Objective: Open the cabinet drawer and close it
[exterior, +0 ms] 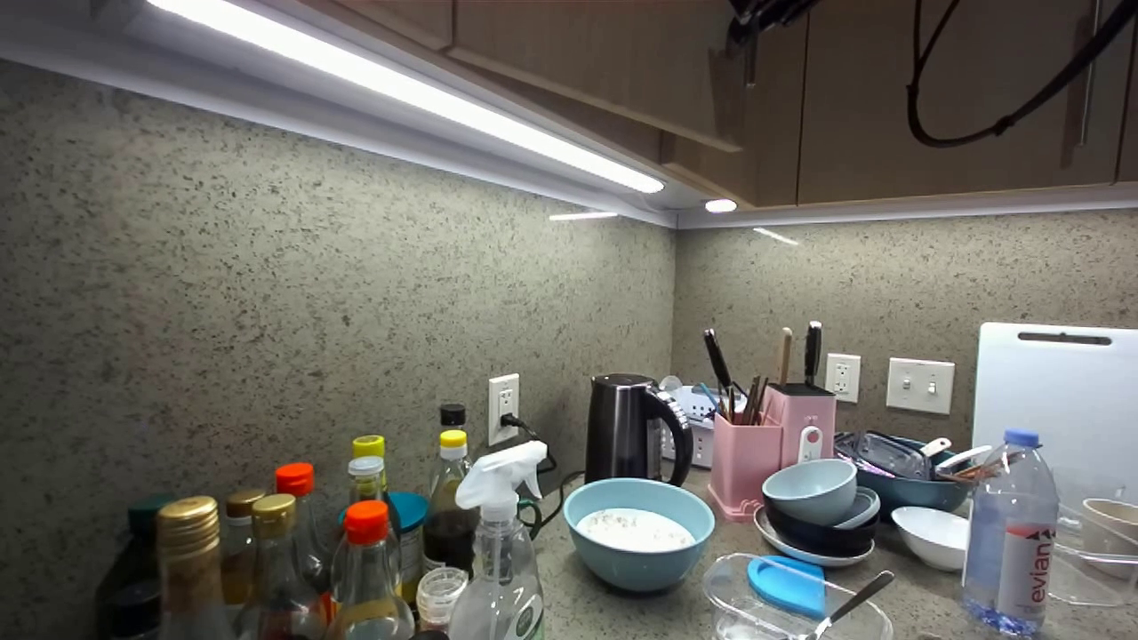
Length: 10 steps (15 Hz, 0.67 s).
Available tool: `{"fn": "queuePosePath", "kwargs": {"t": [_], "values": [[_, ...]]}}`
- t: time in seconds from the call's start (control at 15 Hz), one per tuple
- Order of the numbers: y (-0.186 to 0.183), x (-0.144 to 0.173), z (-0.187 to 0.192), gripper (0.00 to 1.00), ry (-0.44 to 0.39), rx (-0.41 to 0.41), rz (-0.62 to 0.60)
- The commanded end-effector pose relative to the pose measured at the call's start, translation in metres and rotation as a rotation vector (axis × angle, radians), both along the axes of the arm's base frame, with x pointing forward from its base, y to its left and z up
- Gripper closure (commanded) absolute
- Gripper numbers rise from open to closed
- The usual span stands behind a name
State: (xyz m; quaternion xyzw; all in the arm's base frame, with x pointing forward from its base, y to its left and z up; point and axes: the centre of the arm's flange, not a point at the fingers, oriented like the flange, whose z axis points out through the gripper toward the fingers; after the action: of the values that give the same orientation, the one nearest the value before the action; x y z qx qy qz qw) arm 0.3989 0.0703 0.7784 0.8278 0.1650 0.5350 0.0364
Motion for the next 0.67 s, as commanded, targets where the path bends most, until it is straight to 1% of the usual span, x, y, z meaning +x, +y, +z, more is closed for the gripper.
{"fn": "queuePosePath", "kwargs": {"t": [0.0, 0.13, 0.2, 0.27, 0.6], "values": [[-0.016, -0.062, -0.03, 0.95, -0.027, 0.006, -0.096], [-0.015, -0.067, -0.032, 0.95, -0.067, 0.024, -0.079], [-0.015, -0.062, -0.031, 0.95, -0.066, 0.032, -0.044], [0.0, -0.038, -0.011, 0.9, -0.069, 0.035, -0.034], [-0.002, -0.044, -0.012, 0.9, -0.078, 0.043, -0.028]]}}
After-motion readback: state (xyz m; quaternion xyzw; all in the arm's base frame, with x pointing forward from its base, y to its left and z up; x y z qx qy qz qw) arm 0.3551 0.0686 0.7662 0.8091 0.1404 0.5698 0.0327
